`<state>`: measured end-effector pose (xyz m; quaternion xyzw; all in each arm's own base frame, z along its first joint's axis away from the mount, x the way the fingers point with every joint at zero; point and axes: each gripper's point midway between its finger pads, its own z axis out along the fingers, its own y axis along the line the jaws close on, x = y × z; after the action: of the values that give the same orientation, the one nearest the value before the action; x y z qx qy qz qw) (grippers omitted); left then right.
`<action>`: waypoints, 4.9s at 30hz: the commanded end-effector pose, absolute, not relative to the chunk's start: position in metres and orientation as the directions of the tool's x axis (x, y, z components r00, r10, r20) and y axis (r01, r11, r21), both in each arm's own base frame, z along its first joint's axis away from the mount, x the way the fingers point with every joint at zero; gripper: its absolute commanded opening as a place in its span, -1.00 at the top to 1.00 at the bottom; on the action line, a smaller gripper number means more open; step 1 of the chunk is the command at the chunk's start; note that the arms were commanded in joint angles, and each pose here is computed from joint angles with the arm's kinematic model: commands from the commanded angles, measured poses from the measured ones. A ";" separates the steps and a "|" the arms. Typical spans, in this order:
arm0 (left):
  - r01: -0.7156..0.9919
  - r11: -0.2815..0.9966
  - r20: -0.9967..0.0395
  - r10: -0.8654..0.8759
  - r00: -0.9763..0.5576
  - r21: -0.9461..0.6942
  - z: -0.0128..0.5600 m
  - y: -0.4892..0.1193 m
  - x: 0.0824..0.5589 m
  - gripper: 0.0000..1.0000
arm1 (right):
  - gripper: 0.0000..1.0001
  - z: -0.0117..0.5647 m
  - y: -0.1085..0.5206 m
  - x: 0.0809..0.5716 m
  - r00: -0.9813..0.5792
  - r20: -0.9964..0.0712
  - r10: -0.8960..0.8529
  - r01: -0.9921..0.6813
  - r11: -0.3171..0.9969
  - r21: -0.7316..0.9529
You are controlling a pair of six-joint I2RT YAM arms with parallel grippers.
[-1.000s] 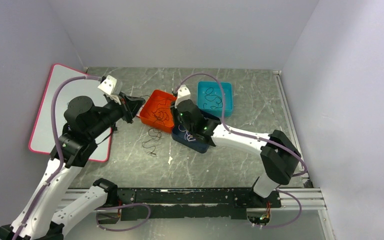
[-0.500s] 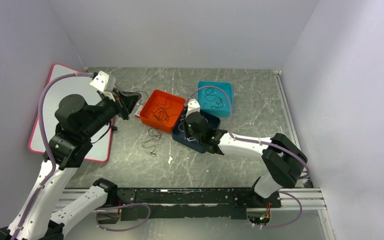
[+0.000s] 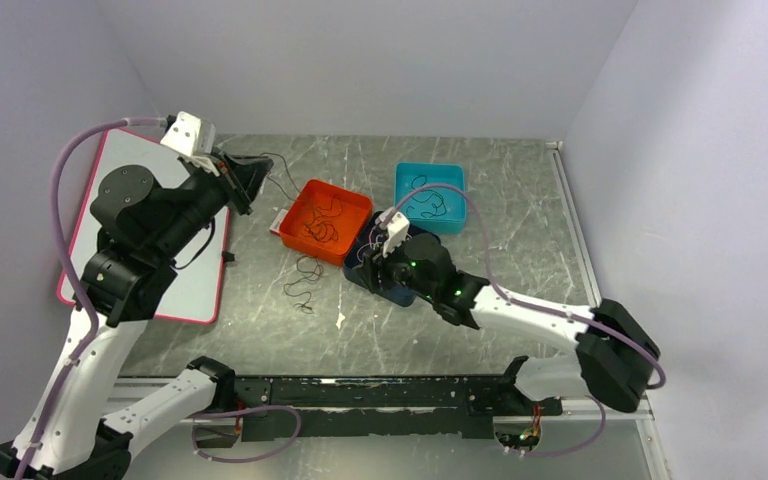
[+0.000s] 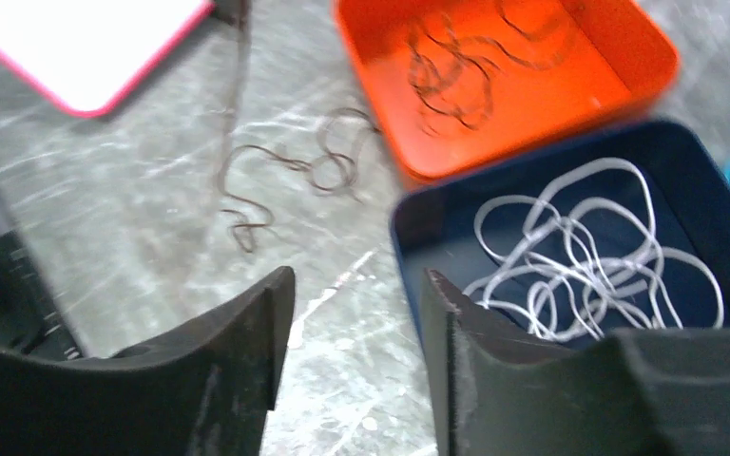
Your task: Untangle the cables
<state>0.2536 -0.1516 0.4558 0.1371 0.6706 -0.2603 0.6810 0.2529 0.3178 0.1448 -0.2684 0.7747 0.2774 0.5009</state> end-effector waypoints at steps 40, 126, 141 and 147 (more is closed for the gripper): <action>0.629 0.760 -0.986 -0.141 -0.085 -0.163 0.429 -0.177 0.261 0.86 | -0.59 0.333 0.358 0.254 0.450 -0.892 0.047 -0.779 0.508 -0.366; 0.421 0.838 -0.915 -0.203 -0.349 -0.347 0.304 -0.159 0.265 -0.84 | 1.00 0.207 0.164 0.498 -0.155 -0.950 -0.272 -0.286 0.933 -0.220; 0.407 0.849 -0.914 -0.193 -0.356 -0.338 0.300 -0.156 0.264 -0.83 | 1.00 0.124 0.136 0.527 -0.353 -0.829 -0.433 -0.308 0.891 -0.334; 0.398 0.851 -0.913 -0.204 -0.353 -0.344 0.300 -0.154 0.263 -0.83 | 1.00 0.105 0.124 0.522 -0.416 -0.764 -0.493 -0.318 0.866 -0.386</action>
<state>0.2626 -0.1593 0.2988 0.0751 0.7785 -0.2731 0.5601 0.5235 0.1356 0.1121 -0.2289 0.8271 -0.0602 0.5097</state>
